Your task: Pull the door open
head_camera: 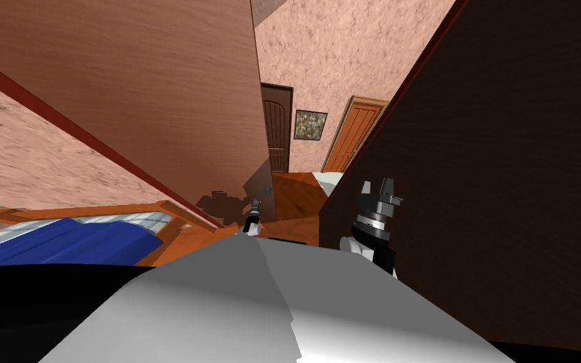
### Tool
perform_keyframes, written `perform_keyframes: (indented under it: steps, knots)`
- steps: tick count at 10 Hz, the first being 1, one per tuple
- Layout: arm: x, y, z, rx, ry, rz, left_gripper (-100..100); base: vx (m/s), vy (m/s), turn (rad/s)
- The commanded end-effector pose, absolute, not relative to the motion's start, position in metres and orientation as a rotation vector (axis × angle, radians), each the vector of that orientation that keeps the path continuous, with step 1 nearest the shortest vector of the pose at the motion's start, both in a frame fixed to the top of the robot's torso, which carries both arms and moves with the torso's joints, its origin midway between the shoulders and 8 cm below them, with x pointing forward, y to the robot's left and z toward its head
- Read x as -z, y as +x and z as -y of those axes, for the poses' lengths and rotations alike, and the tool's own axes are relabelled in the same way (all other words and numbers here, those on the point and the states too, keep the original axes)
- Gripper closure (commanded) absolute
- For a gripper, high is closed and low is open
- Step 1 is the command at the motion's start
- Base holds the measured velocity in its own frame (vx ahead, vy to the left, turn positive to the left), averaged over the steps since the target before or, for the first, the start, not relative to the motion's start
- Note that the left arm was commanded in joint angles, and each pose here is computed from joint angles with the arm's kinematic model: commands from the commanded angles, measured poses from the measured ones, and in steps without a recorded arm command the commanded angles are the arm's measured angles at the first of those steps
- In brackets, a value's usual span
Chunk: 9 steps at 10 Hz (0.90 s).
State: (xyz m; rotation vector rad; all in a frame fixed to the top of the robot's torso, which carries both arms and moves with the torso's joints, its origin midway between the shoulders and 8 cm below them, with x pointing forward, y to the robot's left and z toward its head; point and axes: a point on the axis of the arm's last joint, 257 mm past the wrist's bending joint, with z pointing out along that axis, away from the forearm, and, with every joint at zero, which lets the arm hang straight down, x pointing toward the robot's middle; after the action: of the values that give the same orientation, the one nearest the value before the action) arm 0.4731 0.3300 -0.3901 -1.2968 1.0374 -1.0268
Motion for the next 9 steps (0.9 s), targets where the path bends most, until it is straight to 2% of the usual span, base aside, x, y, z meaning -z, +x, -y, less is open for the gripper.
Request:
perform_keyframes:
  steps: [1,5,6,9]
  knots:
    - [0.3907,0.4724,-0.3319,1.028,-1.301,-1.033,-100,0.189,-0.031,0.005]
    - [0.3911,0.4719,-0.3335,1.029,-1.306,-1.031,-100,0.171,-0.029,0.003]
    - [0.3911,0.4719,-0.3335,1.029,-1.306,-1.031,100,-0.015,0.002,0.000]
    - [0.3911,0.4719,-0.3335,1.029,-1.306,-1.031,100,-0.027,0.004,-0.008]
